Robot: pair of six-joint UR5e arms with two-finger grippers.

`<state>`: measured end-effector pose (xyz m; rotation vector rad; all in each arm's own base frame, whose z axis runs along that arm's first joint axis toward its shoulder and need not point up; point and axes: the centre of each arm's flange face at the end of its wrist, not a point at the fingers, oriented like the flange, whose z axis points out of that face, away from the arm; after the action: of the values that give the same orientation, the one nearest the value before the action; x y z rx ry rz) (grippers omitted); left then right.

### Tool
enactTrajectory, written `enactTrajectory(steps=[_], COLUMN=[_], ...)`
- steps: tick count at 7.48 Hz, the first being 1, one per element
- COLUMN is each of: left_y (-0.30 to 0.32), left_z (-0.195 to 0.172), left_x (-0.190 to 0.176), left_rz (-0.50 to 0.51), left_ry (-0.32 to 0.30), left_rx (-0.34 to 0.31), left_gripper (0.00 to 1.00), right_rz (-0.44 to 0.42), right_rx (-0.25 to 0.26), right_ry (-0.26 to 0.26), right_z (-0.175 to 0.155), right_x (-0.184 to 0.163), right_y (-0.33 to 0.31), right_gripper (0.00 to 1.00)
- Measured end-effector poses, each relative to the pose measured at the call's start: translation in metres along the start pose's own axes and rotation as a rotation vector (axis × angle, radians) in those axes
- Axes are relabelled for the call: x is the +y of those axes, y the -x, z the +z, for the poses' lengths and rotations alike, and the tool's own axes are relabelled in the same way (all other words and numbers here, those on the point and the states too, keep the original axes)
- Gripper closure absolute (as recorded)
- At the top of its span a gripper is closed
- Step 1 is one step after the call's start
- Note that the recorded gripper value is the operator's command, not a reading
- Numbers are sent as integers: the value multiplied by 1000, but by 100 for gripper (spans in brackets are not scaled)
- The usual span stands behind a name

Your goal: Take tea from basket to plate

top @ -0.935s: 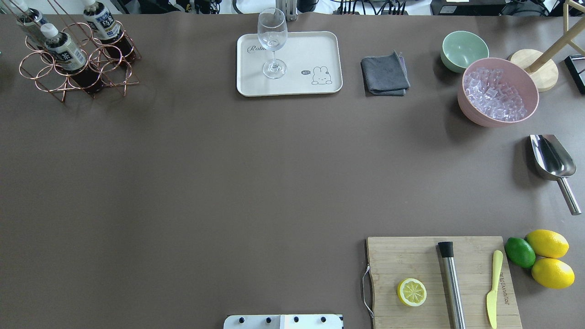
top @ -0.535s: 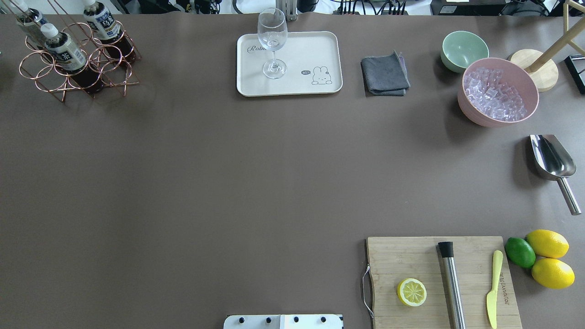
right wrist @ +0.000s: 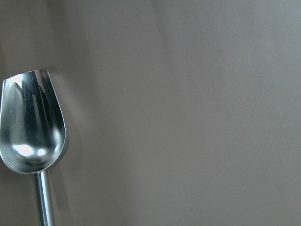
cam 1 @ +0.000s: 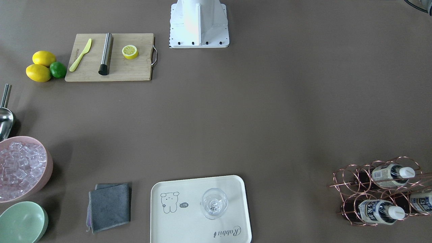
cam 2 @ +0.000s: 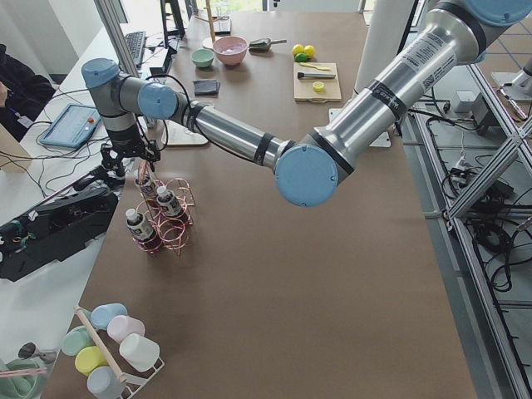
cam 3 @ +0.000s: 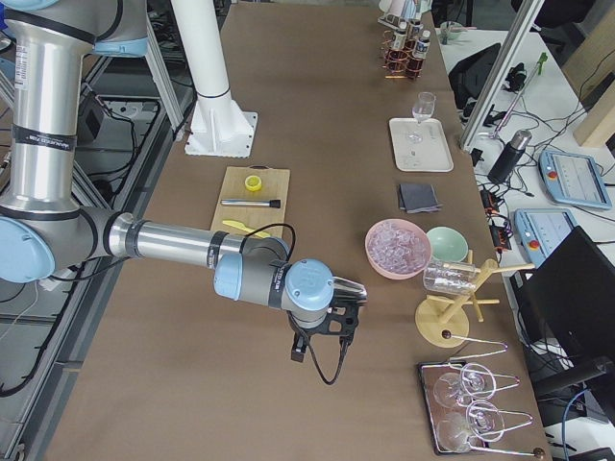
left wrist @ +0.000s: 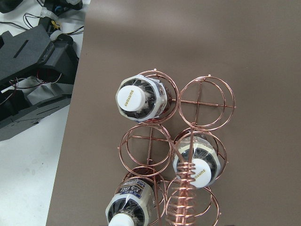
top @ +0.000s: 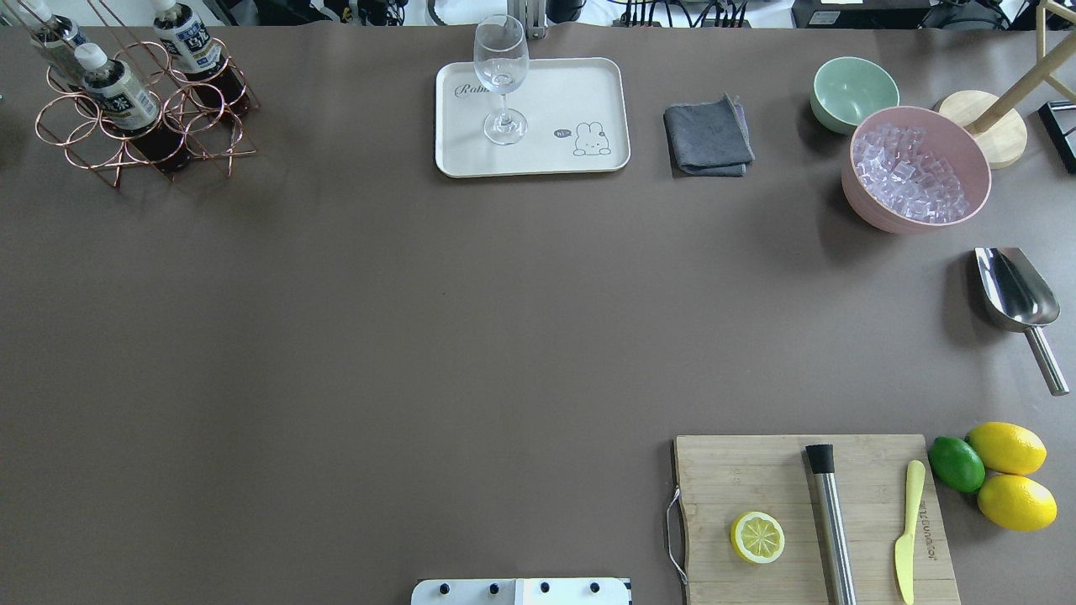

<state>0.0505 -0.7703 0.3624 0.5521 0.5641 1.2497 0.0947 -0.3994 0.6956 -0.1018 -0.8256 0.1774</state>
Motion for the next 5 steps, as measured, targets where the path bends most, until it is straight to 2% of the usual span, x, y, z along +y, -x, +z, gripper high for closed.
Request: enactTrajectory(steps=[1,2,5], left_y=[-1,-1,-3], left_z=[2,4,15], left_x=[-2,-3,7], left_rz=[3,8,24], left_ry=[1,-1,-10], left_rx=[2,0,-14], left_gripper=[72,100,100], right_rz=[0,-1,-1], right_rx=[0,-1,1], right_ry=[0,-1,-1], right_z=[0,0,0], right_x=[0,0,0], right_y=[0,0,0], right_gripper=[0,0,0])
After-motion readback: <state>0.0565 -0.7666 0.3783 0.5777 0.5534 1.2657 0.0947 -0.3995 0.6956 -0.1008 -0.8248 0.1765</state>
